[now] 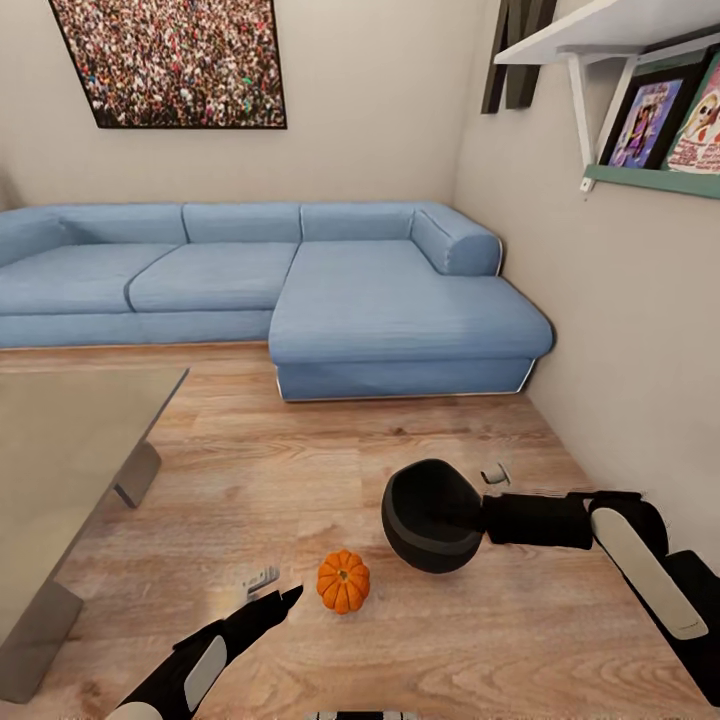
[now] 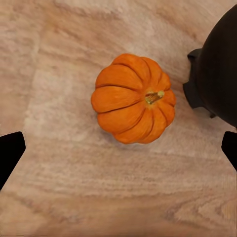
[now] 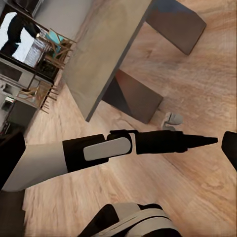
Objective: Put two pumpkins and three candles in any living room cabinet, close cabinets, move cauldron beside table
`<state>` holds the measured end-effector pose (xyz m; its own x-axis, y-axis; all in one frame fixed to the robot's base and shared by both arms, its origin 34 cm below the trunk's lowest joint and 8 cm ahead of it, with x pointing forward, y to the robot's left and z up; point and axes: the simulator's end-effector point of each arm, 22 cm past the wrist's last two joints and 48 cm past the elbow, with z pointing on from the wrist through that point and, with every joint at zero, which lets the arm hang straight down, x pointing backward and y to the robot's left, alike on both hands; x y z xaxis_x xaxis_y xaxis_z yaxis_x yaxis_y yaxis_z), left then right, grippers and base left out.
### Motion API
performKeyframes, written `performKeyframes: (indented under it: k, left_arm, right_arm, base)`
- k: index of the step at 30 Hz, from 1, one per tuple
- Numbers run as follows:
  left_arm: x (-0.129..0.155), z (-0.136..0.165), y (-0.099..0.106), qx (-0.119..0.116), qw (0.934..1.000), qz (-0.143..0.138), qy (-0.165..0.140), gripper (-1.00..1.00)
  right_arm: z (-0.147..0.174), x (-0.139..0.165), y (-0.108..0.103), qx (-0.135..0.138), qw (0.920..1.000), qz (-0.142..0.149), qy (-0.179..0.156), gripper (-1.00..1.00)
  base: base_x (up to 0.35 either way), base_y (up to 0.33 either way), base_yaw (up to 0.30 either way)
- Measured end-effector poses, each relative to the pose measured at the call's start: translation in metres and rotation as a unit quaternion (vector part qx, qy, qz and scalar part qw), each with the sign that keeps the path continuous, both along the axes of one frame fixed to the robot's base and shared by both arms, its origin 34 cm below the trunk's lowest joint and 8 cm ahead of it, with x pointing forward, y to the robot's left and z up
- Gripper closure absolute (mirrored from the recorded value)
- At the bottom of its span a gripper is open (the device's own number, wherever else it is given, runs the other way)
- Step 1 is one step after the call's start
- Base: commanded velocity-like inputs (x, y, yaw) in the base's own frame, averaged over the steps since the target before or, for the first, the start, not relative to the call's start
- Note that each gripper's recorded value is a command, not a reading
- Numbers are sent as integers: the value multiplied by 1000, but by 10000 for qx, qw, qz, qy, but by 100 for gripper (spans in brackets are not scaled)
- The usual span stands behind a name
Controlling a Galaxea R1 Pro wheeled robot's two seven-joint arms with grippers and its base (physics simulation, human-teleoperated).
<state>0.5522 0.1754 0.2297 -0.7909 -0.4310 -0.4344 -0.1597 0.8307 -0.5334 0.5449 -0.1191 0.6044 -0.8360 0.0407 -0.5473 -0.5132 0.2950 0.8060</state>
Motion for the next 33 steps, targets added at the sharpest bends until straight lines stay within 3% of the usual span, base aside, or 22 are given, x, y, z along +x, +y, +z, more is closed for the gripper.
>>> performKeyframes:
  k: [8,13,16,27,33]
  left_arm:
    - [-9,-16,-1,-6,9999,-10,166,-100]
    - [-16,-26,-1,-23,9996,-17,294,-100]
    - [-21,-32,-1,-33,9993,-24,371,-100]
    - [-28,-48,-7,-164,9981,-84,590,-100]
    - [0,-44,-13,-312,9972,-148,667,-100]
  right_arm:
    - [-25,-15,12,64,9990,262,354,-100]
    - [-68,-47,11,85,9944,255,1020,-100]
    - [-79,-59,12,157,9918,271,1239,-100]
    - [-97,-69,12,317,9867,317,1564,-100]
    - [-108,-69,10,316,9846,296,1695,-100]
  base:
    - [0,0,0]
    - [0,0,0]
    - [0,0,0]
    - [0,0,0]
    - [0,0,0]
